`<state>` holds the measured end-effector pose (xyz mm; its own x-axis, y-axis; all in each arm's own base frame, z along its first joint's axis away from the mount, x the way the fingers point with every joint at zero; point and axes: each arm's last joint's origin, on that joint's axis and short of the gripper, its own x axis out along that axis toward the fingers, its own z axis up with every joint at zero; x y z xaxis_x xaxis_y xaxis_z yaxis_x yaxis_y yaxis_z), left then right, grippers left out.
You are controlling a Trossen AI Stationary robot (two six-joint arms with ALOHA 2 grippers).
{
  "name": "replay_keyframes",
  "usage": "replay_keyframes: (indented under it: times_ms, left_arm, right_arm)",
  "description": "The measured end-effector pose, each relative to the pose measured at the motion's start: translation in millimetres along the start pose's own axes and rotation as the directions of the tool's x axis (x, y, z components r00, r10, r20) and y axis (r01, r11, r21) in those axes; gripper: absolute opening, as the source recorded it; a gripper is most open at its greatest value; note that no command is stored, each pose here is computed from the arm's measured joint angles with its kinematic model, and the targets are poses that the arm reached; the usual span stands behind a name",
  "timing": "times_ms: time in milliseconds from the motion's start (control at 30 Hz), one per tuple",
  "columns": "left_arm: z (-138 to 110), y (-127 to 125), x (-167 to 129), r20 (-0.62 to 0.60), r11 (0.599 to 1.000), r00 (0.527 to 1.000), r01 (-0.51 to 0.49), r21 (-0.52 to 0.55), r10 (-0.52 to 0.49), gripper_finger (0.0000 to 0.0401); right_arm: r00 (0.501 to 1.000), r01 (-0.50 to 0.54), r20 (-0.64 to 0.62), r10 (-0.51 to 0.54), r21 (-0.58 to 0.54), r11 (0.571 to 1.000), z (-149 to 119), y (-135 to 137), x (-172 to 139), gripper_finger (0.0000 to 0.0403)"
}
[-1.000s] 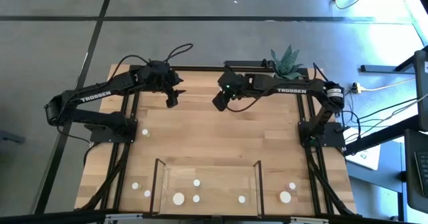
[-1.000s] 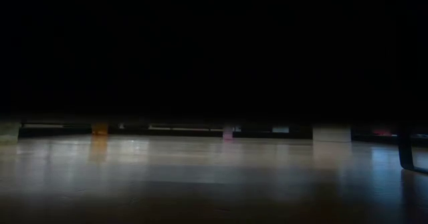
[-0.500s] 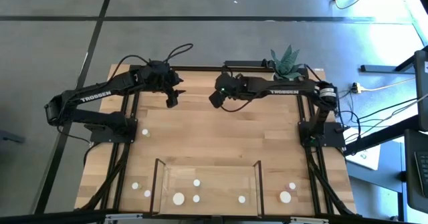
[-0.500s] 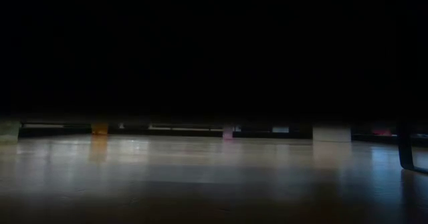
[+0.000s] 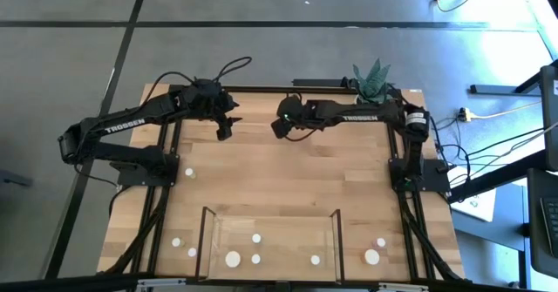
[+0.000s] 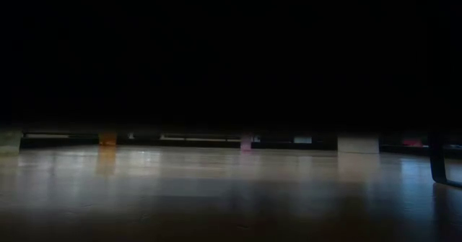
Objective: Pick and place medicine bottles onto shelf by color
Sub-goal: Put the top middle pink pill bottle on the shelf
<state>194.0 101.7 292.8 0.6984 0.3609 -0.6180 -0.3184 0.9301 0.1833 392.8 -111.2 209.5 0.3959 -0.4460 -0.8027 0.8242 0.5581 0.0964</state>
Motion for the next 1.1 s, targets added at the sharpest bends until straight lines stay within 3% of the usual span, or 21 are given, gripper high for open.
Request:
replay_keyframes:
  times_ms: [200,1100]
  left_arm:
    - [0.0,0.0,0.0,0.000,1.000,1.000,0.000,0.000,0.000,0.0218]
    - [0.2,-0.2,-0.1,0.000,1.000,1.000,-0.002,0.001,0.002,0.0218]
  right_arm:
    - [0.999,-0.004,-0.043,0.007,0.058,0.998,2.8,-8.1,5.3,0.0268]
    - [0.998,0.050,-0.036,-0.049,0.039,0.998,-2.1,-11.2,38.6,0.0268]
